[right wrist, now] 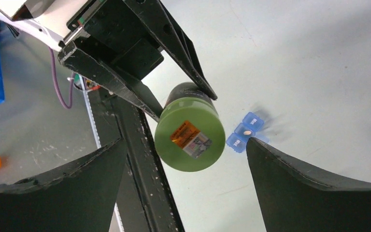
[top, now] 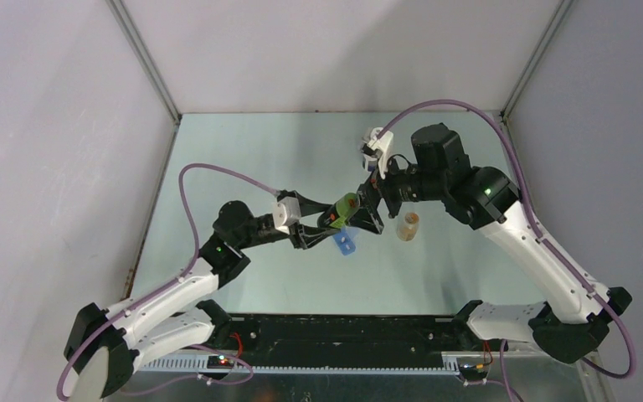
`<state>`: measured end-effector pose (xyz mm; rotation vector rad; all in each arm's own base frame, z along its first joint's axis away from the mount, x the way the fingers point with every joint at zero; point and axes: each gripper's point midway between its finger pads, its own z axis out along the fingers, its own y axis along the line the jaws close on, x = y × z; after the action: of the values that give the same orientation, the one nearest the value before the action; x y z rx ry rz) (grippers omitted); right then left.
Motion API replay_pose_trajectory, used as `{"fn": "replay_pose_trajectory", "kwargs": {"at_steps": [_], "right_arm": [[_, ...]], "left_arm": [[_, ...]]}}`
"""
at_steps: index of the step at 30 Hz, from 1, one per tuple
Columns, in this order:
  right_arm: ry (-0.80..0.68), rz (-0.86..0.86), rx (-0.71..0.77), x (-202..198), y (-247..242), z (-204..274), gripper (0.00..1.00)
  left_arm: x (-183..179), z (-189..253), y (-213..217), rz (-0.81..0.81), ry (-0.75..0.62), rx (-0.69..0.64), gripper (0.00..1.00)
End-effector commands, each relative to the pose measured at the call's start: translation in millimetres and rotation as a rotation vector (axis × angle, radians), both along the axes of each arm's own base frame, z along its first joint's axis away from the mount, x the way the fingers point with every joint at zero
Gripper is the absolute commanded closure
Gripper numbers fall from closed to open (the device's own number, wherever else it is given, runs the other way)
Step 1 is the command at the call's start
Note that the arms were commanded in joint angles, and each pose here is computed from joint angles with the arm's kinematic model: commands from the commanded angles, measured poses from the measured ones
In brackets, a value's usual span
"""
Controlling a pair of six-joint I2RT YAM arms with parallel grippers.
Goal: Sort the pills into containers
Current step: Screw the lid of the pill bottle onto the pill bottle.
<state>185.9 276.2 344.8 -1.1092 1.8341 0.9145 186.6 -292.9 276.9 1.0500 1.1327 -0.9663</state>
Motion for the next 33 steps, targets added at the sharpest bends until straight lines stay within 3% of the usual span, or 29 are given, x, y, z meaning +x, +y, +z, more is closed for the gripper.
{"fn": "replay_pose_trajectory", "kwargs": {"at_steps": [1,12,17,22,26,31,33], "right_arm": [[-0.090,0.067,-0.045,-1,-6,8,0.04],[-0.018,0.093,-0.078,-2,-1,-3,0.25],[0.027,0.061,-0.056,2,8,-6,0.50],[0.106,0.001,-0.005,-1,20,-15,0.63],[0.200,-0.106,0.037,2,31,-23,0.66],[0.324,-0.405,0.067,26,27,-25,0.77],[0.358,-0.525,0.108,36,22,-22,0.72]], "left_arm": [[-12,30,-5,-0.080,-0.075,-0.041,1.00],[-18,27,-7,-0.116,-0.070,-0.030,1.00],[-14,28,-6,-0.094,-0.070,-0.036,1.00],[-10,36,-2,-0.053,-0.080,-0.082,1.00],[-5,35,0,-0.019,-0.082,-0.080,1.00],[14,35,7,0.098,-0.065,-0.087,1.00],[20,34,8,0.131,-0.056,-0.086,1.00]]}}
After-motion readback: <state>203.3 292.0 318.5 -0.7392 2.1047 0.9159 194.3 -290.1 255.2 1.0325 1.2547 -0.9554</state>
